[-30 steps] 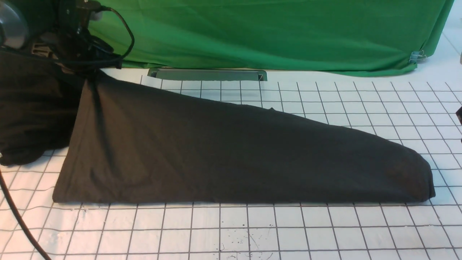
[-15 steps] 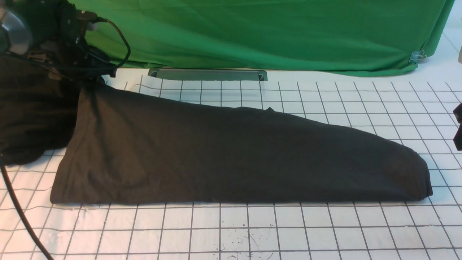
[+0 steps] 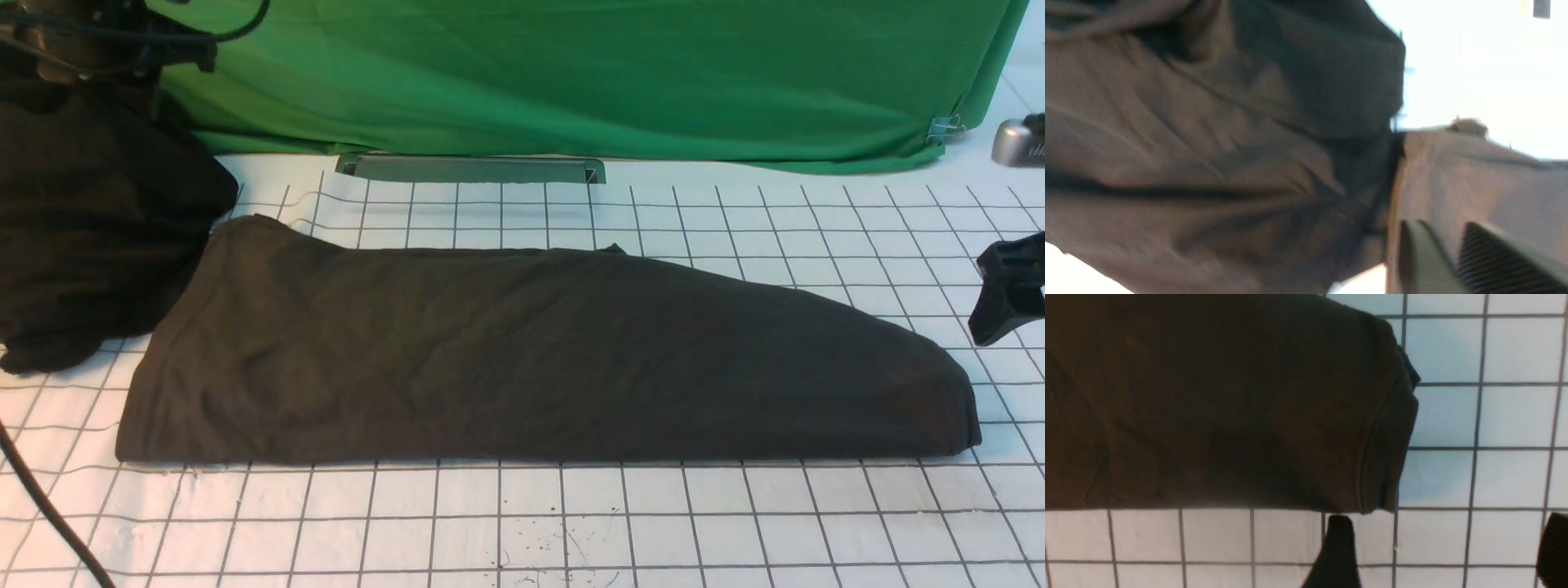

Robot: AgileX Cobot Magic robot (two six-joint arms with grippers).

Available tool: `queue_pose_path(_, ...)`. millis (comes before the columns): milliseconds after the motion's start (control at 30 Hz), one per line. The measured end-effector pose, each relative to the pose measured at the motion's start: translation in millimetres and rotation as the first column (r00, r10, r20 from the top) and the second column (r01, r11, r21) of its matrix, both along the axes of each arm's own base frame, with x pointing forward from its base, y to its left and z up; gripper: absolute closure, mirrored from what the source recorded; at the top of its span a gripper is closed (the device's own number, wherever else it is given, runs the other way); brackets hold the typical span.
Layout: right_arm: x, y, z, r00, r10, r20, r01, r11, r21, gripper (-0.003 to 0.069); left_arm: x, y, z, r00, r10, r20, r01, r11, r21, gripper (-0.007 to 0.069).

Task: Fold a long-sleeved shirt over a white checkered tablecloth.
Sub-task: 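Pull the folded dark garment lengthwise by its ends to straighten it flat on the table, then fold the right end of the dark garment over onto its left end with the right gripper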

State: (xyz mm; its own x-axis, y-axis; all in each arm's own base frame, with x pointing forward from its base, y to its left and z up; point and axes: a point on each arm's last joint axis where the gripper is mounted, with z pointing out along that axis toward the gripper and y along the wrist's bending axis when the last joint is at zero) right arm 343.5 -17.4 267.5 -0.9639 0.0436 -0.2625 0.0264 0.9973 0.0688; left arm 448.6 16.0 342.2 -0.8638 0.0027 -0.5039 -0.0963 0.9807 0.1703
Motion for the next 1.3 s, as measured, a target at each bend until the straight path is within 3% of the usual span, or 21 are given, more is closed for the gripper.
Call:
queue_pose_path(33,0.8,-0.1,-1.4,1.0,0.0,-0.002,0.0,1.0,0.0,0.0074,-0.4,-0.1,0.2,1.0,0.0,-0.001,0.0,1.0,-0.007,0.0543)
queue_pose_path(67,4.8,-0.2,-7.2,1.0,-0.002,-0.003,0.002,1.0,0.002,0.0074,-5.2,-5.0,2.7,1.0,-0.023,-0.004,0.023,0.997,-0.068,0.0599)
queue_pose_path(200,16.4,0.0,-30.4,0.999,-0.01,-0.036,0.011,1.0,0.019,0.0074,-18.9,-26.9,-3.2,0.993,-0.107,-0.042,0.096,0.972,-0.217,0.0629)
queue_pose_path(333,26.4,0.7,-58.6,0.996,-0.019,-0.092,0.023,0.999,0.04,0.0074,-40.1,-53.2,-27.1,0.972,-0.183,-0.147,0.147,0.963,-0.226,0.0632)
queue_pose_path(467,35.9,0.6,-96.2,0.986,-0.026,-0.162,0.034,0.998,0.05,0.0074,-67.4,-76.8,-87.5,0.937,-0.224,-0.267,0.176,0.966,-0.192,0.0632)
queue_pose_path(667,39.8,0.2,-110.6,0.983,-0.015,-0.183,0.024,0.999,0.048,0.009,-95.6,-75.2,-162.0,0.923,-0.198,-0.33,0.141,0.972,-0.188,0.0632)
queue_pose_path(700,40.0,0.2,-111.1,0.983,-0.008,-0.182,0.017,0.999,0.048,0.011,-99.1,-74.6,-168.6,0.922,-0.194,-0.334,0.136,0.973,-0.188,0.0632)
queue_pose_path(833,40.9,0.8,-111.8,0.984,0.005,-0.176,0.005,0.999,0.054,0.0347,-105.2,-73.6,-174.6,0.928,-0.19,-0.321,0.133,0.973,-0.191,0.0631)
queue_pose_path(867,40.4,1.5,-112.0,0.984,0.017,-0.18,-0.006,0.998,0.061,0.0518,-106.8,-73.4,-171.5,0.932,-0.186,-0.311,0.13,0.973,-0.193,0.0631)
queue_pose_path(933,39.6,1.1,-111.6,0.982,0.023,-0.187,-0.012,0.998,0.062,0.0587,-108.7,-73.1,-166.3,0.937,-0.184,-0.298,0.129,0.972,-0.194,0.0631)
queue_pose_path(1000,35.8,-3.9,-107.2,0.978,0.017,-0.21,-0.004,0.998,0.063,0.0622,-112.5,-72.4,-151.2,0.949,-0.182,-0.258,0.133,0.971,-0.197,0.0631)
queue_pose_path(1133,26.0,-22.8,-89.9,0.974,-0.007,-0.227,0.017,0.999,0.043,0.0624,-121.7,-69.7,-118.4,0.967,-0.19,-0.17,0.158,0.97,-0.183,0.0631)
queue_pose_path(1300,9.3,-55.9,-45.6,0.988,-0.085,-0.132,0.086,0.996,-0.003,0.0624,-138.9,-57.4,-78.8,0.981,-0.172,-0.086,0.156,0.975,-0.16,0.0631)
